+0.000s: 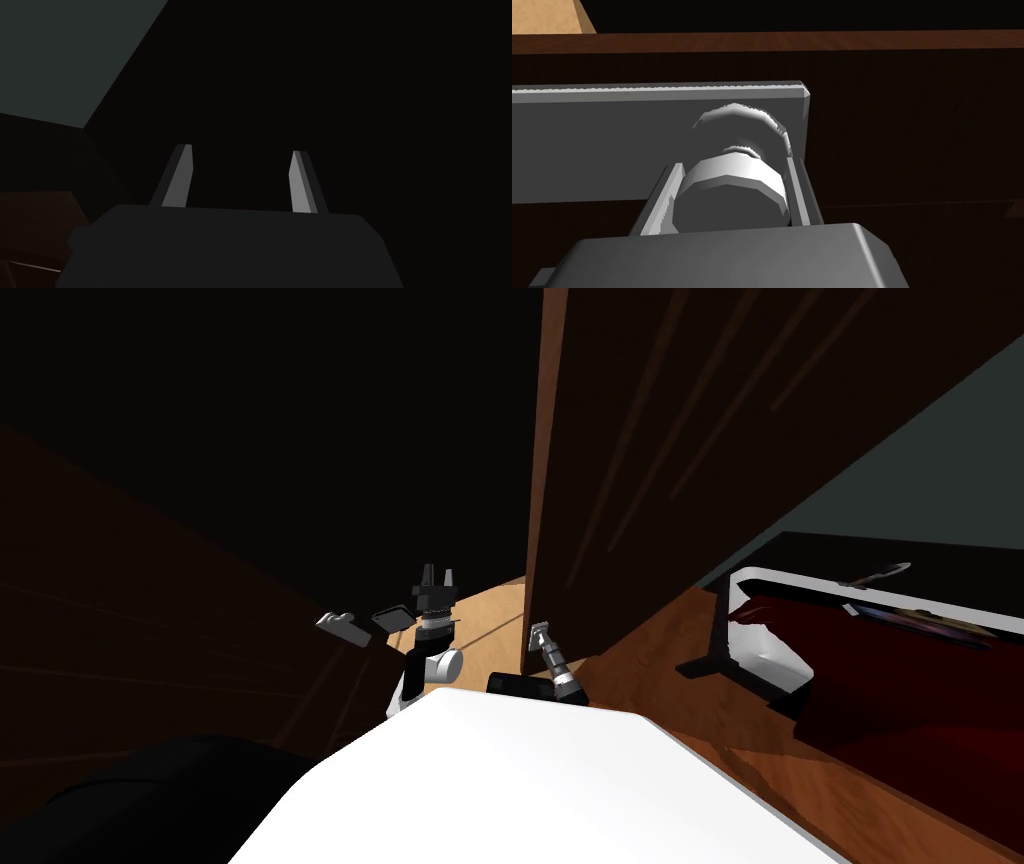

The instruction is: Push the door open

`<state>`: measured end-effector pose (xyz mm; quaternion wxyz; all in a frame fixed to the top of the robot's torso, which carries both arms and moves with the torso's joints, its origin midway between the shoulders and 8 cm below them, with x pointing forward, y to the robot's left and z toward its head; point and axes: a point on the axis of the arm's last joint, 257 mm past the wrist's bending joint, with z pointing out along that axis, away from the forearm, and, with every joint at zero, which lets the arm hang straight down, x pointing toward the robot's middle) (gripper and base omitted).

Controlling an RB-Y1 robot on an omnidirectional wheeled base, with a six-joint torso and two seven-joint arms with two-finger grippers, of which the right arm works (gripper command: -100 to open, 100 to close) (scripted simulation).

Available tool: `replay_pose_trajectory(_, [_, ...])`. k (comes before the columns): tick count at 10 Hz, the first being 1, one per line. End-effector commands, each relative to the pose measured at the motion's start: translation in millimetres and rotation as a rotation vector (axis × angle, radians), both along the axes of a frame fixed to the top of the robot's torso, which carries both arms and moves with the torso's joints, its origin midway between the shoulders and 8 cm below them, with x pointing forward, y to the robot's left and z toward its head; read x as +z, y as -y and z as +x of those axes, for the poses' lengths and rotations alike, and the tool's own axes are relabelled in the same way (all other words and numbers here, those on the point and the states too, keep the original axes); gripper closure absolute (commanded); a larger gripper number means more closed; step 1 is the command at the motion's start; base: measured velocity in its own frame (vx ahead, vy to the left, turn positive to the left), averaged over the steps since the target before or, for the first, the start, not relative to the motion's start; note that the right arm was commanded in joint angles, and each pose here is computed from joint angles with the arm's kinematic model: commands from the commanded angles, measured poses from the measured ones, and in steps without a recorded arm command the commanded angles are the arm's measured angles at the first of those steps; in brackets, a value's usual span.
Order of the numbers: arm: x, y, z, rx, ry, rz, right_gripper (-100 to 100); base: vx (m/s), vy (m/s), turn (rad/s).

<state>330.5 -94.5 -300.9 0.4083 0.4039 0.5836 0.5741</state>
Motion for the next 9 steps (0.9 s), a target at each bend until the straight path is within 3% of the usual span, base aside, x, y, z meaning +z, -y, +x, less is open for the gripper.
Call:
replay_pose_trajectory(1, [1.4, 13.4, 9.4, -0.027, 0.009, -0.013, 100, 0.191, 0.158, -0.086])
replay_pose_trajectory(9, [0.1, 64.9, 44.5, -0.154, 0.009, -0.032, 100, 0.167, 0.149, -0.101])
